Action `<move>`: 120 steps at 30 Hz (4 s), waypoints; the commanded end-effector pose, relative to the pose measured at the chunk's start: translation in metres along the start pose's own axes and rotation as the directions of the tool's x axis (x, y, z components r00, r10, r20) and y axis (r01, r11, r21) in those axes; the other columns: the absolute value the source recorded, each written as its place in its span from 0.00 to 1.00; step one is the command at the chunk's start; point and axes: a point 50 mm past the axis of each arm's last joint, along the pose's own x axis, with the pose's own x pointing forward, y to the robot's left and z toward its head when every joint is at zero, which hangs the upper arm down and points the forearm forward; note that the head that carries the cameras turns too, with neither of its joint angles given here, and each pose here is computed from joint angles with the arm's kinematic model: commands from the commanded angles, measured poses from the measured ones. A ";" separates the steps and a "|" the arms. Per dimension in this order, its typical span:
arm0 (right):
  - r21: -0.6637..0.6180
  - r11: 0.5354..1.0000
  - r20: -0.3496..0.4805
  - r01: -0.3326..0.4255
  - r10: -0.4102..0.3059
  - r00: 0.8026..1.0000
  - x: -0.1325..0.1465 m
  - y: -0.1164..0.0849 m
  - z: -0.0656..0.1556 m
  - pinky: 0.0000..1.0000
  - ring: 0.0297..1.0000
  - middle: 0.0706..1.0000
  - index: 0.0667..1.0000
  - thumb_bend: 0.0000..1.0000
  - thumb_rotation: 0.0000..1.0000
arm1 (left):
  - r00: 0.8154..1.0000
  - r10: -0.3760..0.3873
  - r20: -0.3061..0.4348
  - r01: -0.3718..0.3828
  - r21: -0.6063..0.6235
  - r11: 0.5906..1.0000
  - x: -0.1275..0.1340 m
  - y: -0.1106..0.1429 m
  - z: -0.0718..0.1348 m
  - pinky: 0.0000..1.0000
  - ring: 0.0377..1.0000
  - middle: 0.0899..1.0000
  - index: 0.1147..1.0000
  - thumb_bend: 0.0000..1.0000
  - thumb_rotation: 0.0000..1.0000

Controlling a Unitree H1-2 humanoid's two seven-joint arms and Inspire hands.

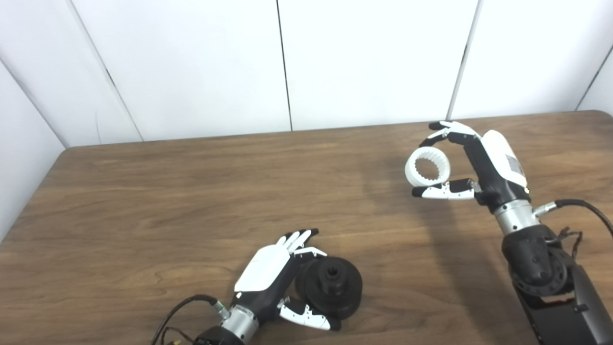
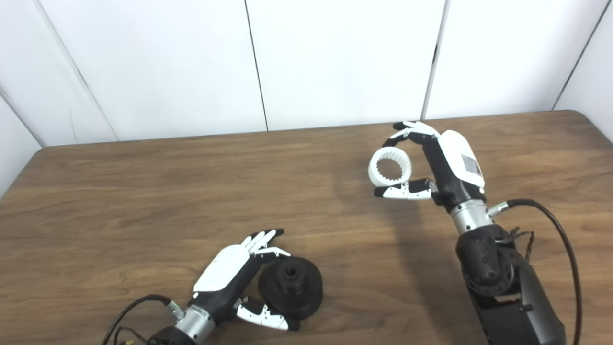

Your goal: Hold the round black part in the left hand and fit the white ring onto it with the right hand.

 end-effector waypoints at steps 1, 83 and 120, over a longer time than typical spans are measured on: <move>0.006 0.999 0.094 0.045 -0.046 0.995 0.006 -0.015 0.022 0.74 0.85 0.79 0.45 0.52 0.14 | 1.000 0.017 0.008 -0.017 0.019 1.000 0.006 0.006 0.000 1.00 1.00 0.99 0.63 1.00 0.36; 0.135 0.920 0.219 -0.368 0.335 0.916 -0.068 0.093 0.092 0.82 0.85 0.79 0.45 0.52 0.14 | 1.000 0.024 0.014 -0.024 0.001 1.000 0.010 0.009 0.013 1.00 1.00 1.00 0.63 1.00 0.33; 0.010 0.811 0.123 -0.585 0.579 0.806 -0.067 0.090 0.072 0.85 0.94 0.95 0.86 1.00 0.52 | 0.999 0.031 0.012 -0.031 0.019 0.999 0.011 0.013 0.009 1.00 1.00 0.99 0.63 1.00 0.37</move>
